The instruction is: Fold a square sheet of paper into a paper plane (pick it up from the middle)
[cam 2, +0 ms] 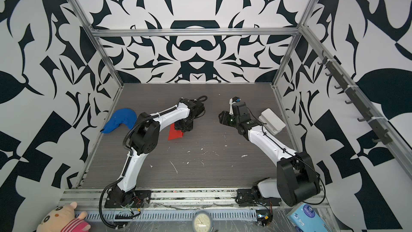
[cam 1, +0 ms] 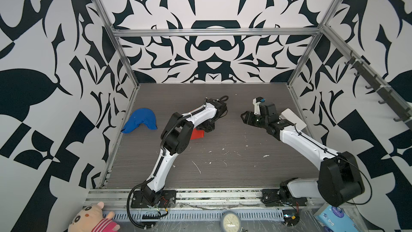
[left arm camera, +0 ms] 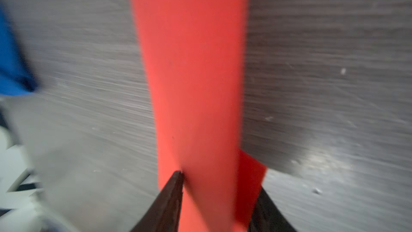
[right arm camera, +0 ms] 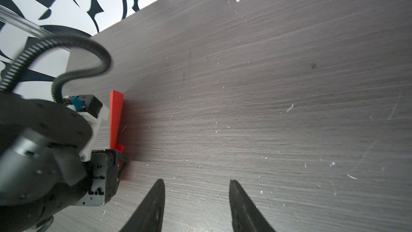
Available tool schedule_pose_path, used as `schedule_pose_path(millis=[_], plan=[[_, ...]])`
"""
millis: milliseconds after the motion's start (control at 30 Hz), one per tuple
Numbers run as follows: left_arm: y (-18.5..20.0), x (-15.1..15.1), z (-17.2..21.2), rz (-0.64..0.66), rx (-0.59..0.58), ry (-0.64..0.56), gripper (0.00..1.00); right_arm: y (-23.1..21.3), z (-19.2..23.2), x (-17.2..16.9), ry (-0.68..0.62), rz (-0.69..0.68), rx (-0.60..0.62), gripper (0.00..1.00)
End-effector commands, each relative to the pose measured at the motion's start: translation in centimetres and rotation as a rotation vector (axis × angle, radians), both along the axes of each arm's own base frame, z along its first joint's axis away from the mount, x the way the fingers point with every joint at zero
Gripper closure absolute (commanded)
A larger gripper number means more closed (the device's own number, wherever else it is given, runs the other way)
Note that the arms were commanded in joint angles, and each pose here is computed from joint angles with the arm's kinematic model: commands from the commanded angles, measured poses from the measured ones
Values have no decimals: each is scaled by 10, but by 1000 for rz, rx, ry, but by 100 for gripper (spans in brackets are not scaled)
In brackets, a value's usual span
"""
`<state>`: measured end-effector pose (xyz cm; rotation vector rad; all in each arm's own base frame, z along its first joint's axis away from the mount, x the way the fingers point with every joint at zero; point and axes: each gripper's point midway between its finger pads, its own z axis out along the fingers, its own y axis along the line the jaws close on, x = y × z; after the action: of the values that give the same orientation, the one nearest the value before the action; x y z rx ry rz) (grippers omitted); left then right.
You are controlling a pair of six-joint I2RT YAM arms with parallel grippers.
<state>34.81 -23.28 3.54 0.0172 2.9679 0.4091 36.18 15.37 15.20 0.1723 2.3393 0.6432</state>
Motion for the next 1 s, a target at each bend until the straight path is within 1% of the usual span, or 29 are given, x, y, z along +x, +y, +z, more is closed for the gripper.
schedule_pose_path(millis=[0, 100, 167, 233, 300, 367, 400, 433, 500, 600, 667, 800, 967], plan=[[-38, 11, 30, 20, -364, -29, 36, -2, 8, 2, -10, -9, 2, 49], [-48, 18, 54, 48, -611, -61, 26, 10, 6, 2, 9, 31, 17, 49], [-47, 22, 73, 61, -767, -97, 21, 28, 6, -1, 14, 83, -3, 49], [-42, 25, 96, 78, -922, -150, 16, 57, 5, -7, 22, 152, -8, 49], [-26, 26, 113, 113, -1019, -209, 9, 94, 4, -15, 23, 239, -11, 50], [-1, 26, 121, 163, -1046, -272, 5, 132, 0, -25, 34, 321, -10, 52], [16, 23, 118, 199, -1033, -300, 3, 151, -2, -30, 48, 361, 10, 56], [34, 20, 113, 242, -1013, -321, 2, 167, -5, -33, 61, 389, 36, 59], [61, 11, 104, 307, -995, -351, 1, 194, -9, -36, 82, 439, 85, 64], [89, -6, 83, 384, -1004, -352, 1, 219, -20, -32, 114, 485, 107, 66], [97, -14, 73, 421, -1025, -331, 1, 231, -29, -25, 139, 507, 114, 68], [99, -22, 60, 440, -1036, -293, 2, 253, -54, -15, 199, 539, 131, 70], [92, -24, 44, 465, -1058, -228, 4, 258, -85, -3, 254, 521, 117, 70]])
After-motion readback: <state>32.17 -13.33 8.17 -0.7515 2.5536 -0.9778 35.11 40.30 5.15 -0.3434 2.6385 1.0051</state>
